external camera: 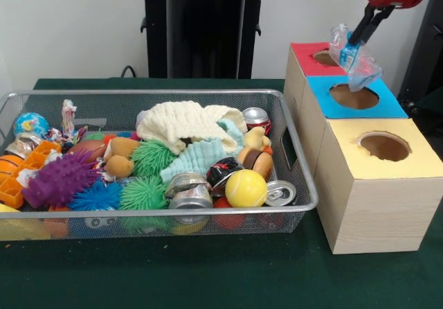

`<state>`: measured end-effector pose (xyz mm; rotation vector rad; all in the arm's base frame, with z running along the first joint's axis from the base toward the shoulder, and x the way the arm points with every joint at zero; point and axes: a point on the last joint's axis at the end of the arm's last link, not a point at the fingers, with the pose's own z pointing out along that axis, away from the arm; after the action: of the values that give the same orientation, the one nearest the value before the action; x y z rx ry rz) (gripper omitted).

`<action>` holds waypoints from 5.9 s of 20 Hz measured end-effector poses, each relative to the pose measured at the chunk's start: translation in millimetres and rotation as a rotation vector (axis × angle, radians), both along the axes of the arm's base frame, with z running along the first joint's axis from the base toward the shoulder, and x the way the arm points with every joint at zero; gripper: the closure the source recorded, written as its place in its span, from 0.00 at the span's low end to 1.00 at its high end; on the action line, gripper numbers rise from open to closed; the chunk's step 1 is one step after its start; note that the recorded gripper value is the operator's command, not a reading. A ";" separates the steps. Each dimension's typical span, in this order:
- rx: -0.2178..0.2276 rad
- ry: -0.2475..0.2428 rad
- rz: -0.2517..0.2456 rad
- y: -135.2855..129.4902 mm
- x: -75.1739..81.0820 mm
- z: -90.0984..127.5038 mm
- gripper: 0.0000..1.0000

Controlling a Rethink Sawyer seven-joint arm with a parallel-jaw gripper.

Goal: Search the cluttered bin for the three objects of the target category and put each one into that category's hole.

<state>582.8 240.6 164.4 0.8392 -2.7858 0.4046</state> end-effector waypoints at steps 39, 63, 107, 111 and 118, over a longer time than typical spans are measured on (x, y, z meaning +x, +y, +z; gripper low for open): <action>-0.017 0.001 -0.159 -15.9 -32.2 -41.6 1.00; -0.016 0.005 -0.161 -15.5 -34.3 -47.2 0.00; -0.068 -0.163 -0.311 -153.2 -35.9 22.3 0.00; -0.085 -0.260 -0.230 -193.6 -41.8 27.6 0.00; -0.099 -0.361 -0.102 -246.1 -59.0 7.1 0.00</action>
<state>523.7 -5.5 171.5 0.6539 -3.0855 0.7349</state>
